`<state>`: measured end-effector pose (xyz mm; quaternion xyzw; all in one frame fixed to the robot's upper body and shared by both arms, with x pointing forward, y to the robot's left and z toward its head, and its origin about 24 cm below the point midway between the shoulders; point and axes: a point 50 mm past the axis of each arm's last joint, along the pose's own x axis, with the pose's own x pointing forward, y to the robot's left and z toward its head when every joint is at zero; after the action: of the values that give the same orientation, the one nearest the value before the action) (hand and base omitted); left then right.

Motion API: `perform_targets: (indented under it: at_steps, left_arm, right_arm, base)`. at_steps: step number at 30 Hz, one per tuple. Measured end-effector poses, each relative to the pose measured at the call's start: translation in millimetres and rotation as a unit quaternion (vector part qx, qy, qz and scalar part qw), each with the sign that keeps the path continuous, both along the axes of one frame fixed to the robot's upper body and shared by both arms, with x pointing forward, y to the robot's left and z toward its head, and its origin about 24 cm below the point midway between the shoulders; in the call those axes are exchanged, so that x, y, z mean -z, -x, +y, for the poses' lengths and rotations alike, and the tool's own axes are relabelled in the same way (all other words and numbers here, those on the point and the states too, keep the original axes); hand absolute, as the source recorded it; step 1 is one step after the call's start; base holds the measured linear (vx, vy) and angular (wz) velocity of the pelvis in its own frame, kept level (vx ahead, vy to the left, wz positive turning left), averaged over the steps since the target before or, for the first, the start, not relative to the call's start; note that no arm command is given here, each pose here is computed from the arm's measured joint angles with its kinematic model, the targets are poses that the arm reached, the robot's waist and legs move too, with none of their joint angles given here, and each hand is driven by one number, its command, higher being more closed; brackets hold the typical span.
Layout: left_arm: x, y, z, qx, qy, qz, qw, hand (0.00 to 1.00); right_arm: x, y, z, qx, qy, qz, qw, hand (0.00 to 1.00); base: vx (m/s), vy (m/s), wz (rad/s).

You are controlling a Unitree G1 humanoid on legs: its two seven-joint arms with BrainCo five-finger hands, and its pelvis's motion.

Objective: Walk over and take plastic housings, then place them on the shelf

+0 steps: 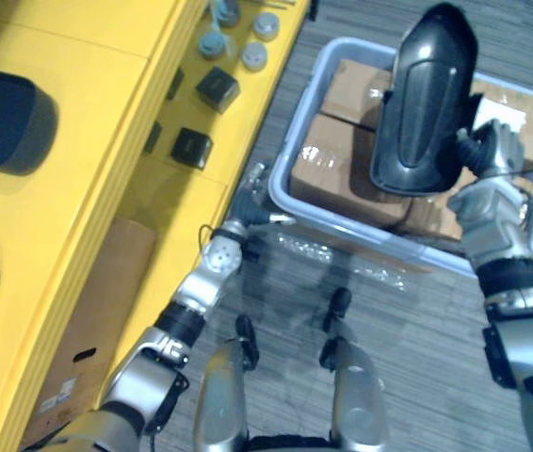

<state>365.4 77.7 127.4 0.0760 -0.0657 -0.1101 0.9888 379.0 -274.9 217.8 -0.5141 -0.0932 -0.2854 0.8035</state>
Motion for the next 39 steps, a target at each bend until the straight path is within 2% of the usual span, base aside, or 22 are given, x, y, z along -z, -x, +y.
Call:
perform_targets:
  at_steps: [6,12,14,24,31,39]
  left_arm:
    - [-19,-15,-4,-0.003,0.086,0.041,0.995,0.0]
    - [-17,-18,-7,0.007,0.196,0.1,0.976,0.0]
    - [-18,-18,-8,0.011,0.212,0.107,0.971,0.0]
    - [-44,-20,-26,0.05,0.258,0.079,0.962,0.0]
    - [-56,-16,-39,0.077,0.299,0.06,0.949,0.0]
    - [-58,-12,-48,0.081,0.284,0.053,0.954,0.0]
  right_arm:
    - [-23,-1,15,-0.034,0.038,-0.042,0.998,1.0]
    - [-33,-4,35,-0.067,0.054,-0.062,0.994,1.0]
    - [-34,-4,39,-0.075,0.065,-0.064,0.993,1.0]
    - [-33,-6,52,-0.095,0.086,-0.063,0.99,1.0]
    - [-38,-9,72,-0.12,0.112,-0.067,0.984,1.0]
    - [-37,-11,86,-0.139,0.116,-0.067,0.981,1.0]
  base:
    - [0.0,0.04,-0.09]
    - [-0.03,0.035,-0.11]
    - [-0.04,0.017,-0.1]
    - [-0.01,0.01,-0.03]
    - [-0.01,0.012,-0.01]
    - [-0.03,0.007,-0.01]
